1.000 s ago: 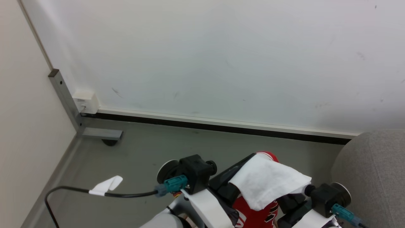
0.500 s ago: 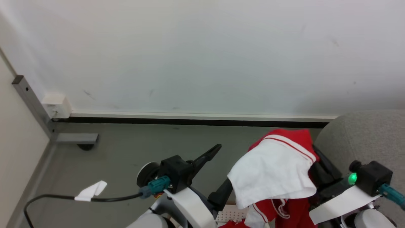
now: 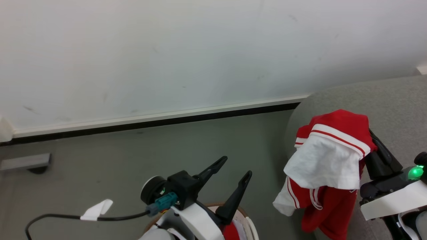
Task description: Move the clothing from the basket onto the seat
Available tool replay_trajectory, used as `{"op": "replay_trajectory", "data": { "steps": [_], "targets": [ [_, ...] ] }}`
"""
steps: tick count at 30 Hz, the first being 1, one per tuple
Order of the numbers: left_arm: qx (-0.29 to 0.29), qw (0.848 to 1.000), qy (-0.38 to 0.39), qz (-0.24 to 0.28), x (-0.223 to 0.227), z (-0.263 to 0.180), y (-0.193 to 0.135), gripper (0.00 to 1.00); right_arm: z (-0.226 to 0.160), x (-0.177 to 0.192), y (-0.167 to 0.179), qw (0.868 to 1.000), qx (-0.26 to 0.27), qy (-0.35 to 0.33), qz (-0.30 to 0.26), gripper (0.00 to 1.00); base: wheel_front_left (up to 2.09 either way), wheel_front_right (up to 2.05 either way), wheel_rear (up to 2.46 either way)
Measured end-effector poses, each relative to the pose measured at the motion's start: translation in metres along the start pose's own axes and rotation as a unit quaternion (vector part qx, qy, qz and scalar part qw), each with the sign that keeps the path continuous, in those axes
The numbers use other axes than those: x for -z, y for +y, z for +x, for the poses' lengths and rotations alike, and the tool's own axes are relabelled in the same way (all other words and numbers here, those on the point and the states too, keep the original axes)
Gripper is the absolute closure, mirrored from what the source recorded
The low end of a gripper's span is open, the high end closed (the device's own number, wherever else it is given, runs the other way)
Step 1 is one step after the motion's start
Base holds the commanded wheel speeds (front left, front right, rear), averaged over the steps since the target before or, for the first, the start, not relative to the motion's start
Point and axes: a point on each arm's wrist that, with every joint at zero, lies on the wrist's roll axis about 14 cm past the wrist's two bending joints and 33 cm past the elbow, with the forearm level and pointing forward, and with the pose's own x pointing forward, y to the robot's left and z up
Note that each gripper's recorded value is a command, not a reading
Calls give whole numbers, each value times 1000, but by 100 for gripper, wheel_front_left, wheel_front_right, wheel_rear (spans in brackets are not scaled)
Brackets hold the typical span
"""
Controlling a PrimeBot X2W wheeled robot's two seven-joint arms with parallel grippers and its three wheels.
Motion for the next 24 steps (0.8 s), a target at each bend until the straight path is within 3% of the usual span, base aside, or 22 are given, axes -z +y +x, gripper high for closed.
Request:
{"op": "replay_trajectory", "data": {
  "steps": [12, 17, 24],
  "targets": [
    [91, 995, -1, -35, 12, 41, -37, 0, -36, -20, -60, 995, 100, 5, -31, 100, 0, 0, 0],
    [109, 993, -3, -38, 19, 62, -25, 0, -9, -20, -81, 992, 119, 6, -43, 100, 0, 0, 0],
    [118, 992, -2, -43, 41, 90, 13, 0, 66, -42, -136, 983, 159, -4, -88, 100, 0, 0, 0]
  ]
}}
